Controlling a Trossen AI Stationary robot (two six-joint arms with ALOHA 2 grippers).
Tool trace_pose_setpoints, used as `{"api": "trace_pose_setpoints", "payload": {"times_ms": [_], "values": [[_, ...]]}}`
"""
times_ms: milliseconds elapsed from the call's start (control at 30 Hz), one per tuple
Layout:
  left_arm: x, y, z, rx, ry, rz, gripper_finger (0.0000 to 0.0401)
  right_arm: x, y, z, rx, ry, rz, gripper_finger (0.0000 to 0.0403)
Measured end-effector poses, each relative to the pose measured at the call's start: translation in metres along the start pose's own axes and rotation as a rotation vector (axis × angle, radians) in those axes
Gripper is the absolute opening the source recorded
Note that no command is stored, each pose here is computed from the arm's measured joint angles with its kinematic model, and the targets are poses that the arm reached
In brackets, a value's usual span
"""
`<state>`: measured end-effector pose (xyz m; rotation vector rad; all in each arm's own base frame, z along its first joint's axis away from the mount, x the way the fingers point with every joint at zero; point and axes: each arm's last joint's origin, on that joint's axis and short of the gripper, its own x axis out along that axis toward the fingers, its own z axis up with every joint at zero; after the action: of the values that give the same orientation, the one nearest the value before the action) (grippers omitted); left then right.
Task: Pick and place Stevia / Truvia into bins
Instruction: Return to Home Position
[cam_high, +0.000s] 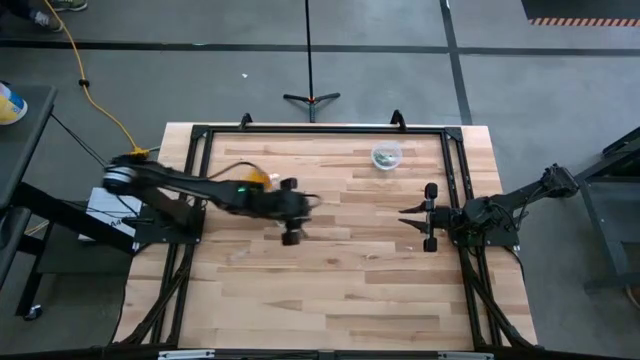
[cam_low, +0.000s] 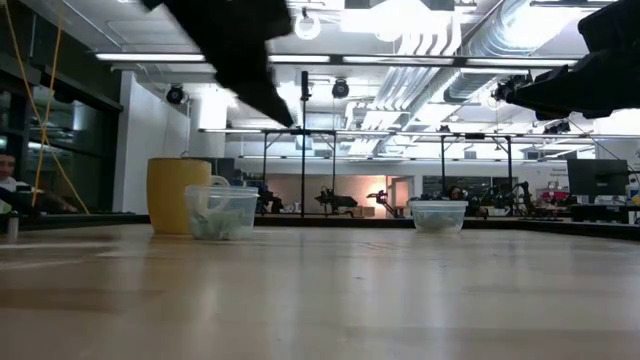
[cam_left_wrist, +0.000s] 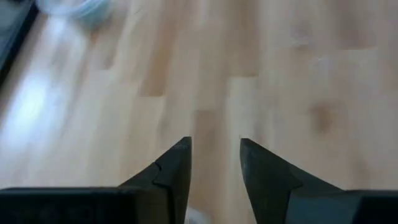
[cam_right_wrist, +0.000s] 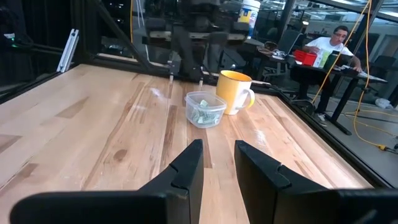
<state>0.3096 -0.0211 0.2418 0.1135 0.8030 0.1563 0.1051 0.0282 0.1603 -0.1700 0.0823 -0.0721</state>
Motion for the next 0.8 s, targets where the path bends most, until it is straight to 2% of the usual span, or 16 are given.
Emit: {"api": "trace_pose_setpoints", "payload": {"times_ms": [100, 267, 433, 633, 800], "values": [[-0.016, 0.002, -0.037, -0.007, -0.159, -0.084, 0.0158, 0.000, 0.000, 0.000, 0.003, 0.000, 0.000, 0.0083], [-0.050, 0.013, -0.101, -0.087, -0.447, -0.073, 0.0139, 0.000, 0.000, 0.000, 0.006, 0.003, 0.000, 0.0083], [-0.079, 0.020, -0.149, -0.156, -0.726, -0.117, 0.0116, 0.000, 0.000, -0.001, 0.016, 0.009, 0.001, 0.0083], [-0.096, 0.025, -0.178, -0.178, -0.799, -0.135, 0.0068, 0.000, 0.000, 0.000, 0.023, 0.002, -0.010, 0.0083], [-0.107, 0.026, -0.188, -0.115, -0.840, -0.185, 0.0021, 0.000, -0.002, 0.006, 0.078, -0.050, -0.055, 0.0083]]}}
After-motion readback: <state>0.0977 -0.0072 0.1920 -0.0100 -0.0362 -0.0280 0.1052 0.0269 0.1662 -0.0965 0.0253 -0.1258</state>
